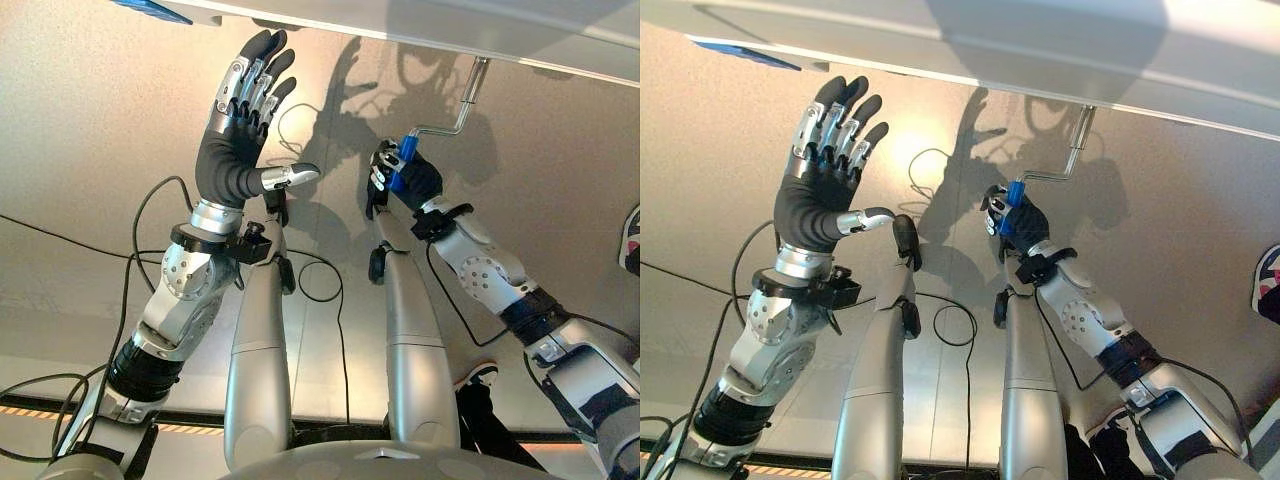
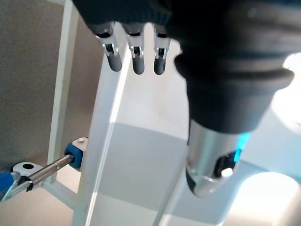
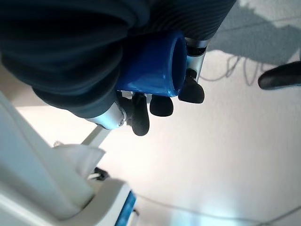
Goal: Raise the hospital bed
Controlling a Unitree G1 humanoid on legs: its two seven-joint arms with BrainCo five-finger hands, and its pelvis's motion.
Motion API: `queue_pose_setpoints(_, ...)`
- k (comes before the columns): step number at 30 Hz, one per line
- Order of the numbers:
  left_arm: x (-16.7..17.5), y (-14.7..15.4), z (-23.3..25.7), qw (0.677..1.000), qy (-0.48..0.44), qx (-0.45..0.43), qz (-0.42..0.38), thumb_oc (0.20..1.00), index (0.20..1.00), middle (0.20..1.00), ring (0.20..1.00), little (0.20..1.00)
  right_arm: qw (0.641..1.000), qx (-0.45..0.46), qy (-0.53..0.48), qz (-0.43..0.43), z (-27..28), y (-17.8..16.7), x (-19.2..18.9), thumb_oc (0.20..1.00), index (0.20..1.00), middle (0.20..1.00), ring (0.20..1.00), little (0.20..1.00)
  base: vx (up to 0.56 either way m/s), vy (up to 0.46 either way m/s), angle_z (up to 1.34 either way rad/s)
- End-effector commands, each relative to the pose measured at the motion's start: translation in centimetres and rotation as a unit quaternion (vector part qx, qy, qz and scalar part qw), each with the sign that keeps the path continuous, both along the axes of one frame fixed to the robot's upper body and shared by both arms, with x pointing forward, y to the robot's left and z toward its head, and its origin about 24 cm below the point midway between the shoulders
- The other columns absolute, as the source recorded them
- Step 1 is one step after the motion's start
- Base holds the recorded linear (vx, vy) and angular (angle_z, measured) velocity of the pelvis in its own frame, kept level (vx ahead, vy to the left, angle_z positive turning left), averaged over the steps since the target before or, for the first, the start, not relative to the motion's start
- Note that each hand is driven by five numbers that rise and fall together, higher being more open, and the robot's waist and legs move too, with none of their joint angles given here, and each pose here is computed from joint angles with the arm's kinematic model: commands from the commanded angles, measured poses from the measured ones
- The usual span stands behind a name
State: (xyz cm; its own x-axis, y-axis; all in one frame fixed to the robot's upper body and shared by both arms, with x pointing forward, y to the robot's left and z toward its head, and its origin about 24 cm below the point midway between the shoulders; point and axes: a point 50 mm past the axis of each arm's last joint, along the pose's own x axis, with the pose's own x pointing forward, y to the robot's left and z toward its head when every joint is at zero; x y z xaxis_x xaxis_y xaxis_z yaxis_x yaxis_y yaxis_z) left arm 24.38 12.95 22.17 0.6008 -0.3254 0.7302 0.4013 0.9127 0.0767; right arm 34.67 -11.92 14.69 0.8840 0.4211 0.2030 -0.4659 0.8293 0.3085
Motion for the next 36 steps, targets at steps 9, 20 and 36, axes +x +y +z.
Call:
queue_pose_setpoints(9, -2.1, -1.0, 0.9, 0.996, -0.017, -0.046, -0.075, 1.0, 1.0, 1.0, 1.0, 1.0, 0.985, 0.004, -0.019, -0.172, 5.2, -0.3, 6.0, 0.2, 0.2, 0.2, 0.2, 0.2, 0.0, 0.003, 0.01)
queue_pose_setpoints(20, -2.1, -2.4, 1.2, 0.994, -0.026, -0.024, -0.107, 1.0, 1.0, 1.0, 1.0, 1.0, 0.903, -0.126, 0.134, -0.389, 1.0, -13.1, 6.2, 0.2, 0.2, 0.2, 0.2, 0.2, 0.0, 0.004, 0.02)
queue_pose_setpoints(36, -1.9, -1.3, 1.8, 0.995, -0.055, 0.015, -0.08, 1.0, 1.0, 1.0, 1.0, 1.0, 0.773, -0.108, 0.31, -0.542, -9.3, -26.3, -4.7, 0.2, 0.2, 0.2, 0.2, 0.2, 0.0, -0.001, 0.0)
